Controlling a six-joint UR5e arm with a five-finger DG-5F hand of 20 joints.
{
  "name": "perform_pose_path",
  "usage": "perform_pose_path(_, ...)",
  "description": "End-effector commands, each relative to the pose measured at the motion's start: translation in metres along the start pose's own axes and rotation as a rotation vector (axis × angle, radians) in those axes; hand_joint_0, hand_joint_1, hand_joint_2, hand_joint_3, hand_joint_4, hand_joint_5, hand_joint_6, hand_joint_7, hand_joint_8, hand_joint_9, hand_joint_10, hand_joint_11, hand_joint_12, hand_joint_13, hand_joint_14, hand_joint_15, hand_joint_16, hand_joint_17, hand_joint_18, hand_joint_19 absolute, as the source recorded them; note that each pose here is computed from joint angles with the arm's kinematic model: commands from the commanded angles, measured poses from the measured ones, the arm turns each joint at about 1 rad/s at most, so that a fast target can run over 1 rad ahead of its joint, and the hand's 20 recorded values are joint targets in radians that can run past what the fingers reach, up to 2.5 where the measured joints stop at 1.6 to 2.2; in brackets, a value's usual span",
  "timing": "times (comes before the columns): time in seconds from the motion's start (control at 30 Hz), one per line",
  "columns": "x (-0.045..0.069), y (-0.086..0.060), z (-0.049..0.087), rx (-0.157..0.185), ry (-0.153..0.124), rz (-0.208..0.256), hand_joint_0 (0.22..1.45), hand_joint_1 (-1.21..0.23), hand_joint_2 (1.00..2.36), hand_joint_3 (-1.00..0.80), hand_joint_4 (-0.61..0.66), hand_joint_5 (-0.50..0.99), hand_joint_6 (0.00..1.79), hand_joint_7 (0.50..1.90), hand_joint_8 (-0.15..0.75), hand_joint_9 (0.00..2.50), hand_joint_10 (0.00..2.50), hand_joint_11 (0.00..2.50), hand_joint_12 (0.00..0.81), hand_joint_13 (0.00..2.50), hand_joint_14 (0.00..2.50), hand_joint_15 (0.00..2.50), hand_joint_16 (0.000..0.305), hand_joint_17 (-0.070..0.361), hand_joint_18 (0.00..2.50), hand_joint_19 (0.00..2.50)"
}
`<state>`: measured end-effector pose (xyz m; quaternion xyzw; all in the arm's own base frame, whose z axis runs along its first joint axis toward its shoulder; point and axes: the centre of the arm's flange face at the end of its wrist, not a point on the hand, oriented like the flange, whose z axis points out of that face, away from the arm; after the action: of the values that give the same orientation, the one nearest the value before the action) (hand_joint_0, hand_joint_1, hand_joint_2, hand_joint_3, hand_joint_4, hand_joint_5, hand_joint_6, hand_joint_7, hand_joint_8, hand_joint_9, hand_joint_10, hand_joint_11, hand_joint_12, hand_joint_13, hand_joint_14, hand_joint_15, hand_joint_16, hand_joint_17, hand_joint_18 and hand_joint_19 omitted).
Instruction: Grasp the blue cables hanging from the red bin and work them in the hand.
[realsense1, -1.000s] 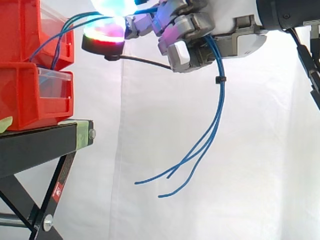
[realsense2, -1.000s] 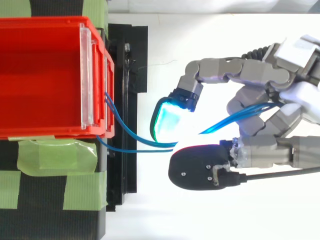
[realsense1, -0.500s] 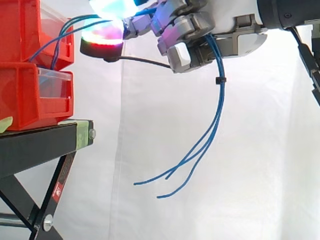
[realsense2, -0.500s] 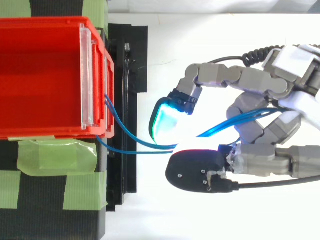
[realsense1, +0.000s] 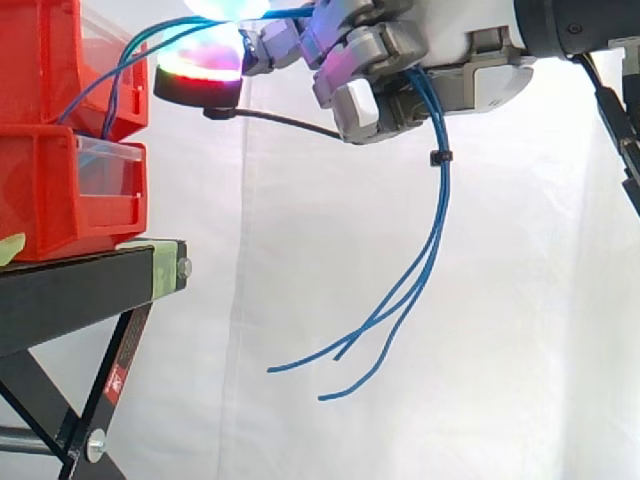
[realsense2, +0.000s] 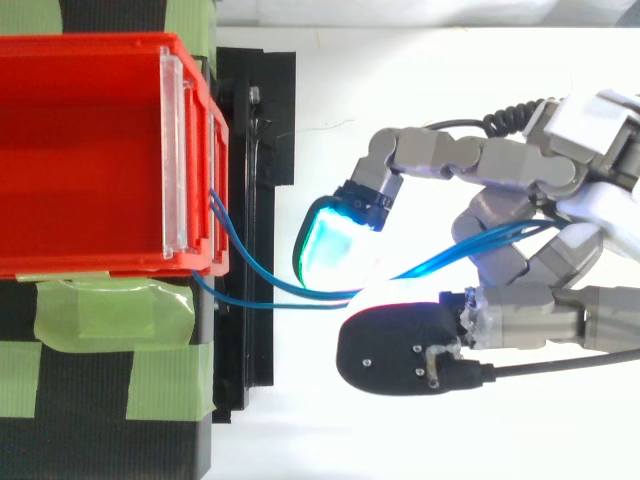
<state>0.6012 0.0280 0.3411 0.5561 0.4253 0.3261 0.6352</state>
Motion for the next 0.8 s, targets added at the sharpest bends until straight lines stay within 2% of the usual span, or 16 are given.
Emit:
perform_pose_path(0.0,0.0001,-0.0009,-0.0001,0.001,0.000,0.004,0.91,-0.68,1.02,-0.43,0.33,0.31,0.07,1.36,0.535,1.78,2.50,2.50,0.712,2.02,2.50,1.97,0.237,0.178,2.50,0.65)
perform_pose_path(0.57,0.0046,-0.0005,-0.0046,0.010,0.018,-0.009,0.96,-0.69,1.02,-0.57,0.35,0.32,0.09,1.34,0.535,1.78,2.50,2.50,0.712,2.02,2.50,1.97,0.237,0.178,2.50,0.65)
perform_pose_path(0.7,0.0059,-0.0009,-0.0047,0.009,0.019,-0.008,1.00,-0.68,1.03,-0.33,0.35,0.32,0.08,1.34,0.535,1.78,2.50,2.50,0.712,2.02,2.50,1.97,0.237,0.178,2.50,0.65)
perform_pose_path(0.77,0.0059,-0.0009,-0.0047,0.009,0.019,-0.008,1.01,-0.66,1.03,-0.11,0.35,0.33,0.08,1.34,0.535,1.78,2.50,2.50,0.712,2.02,2.50,1.97,0.237,0.178,2.50,0.65)
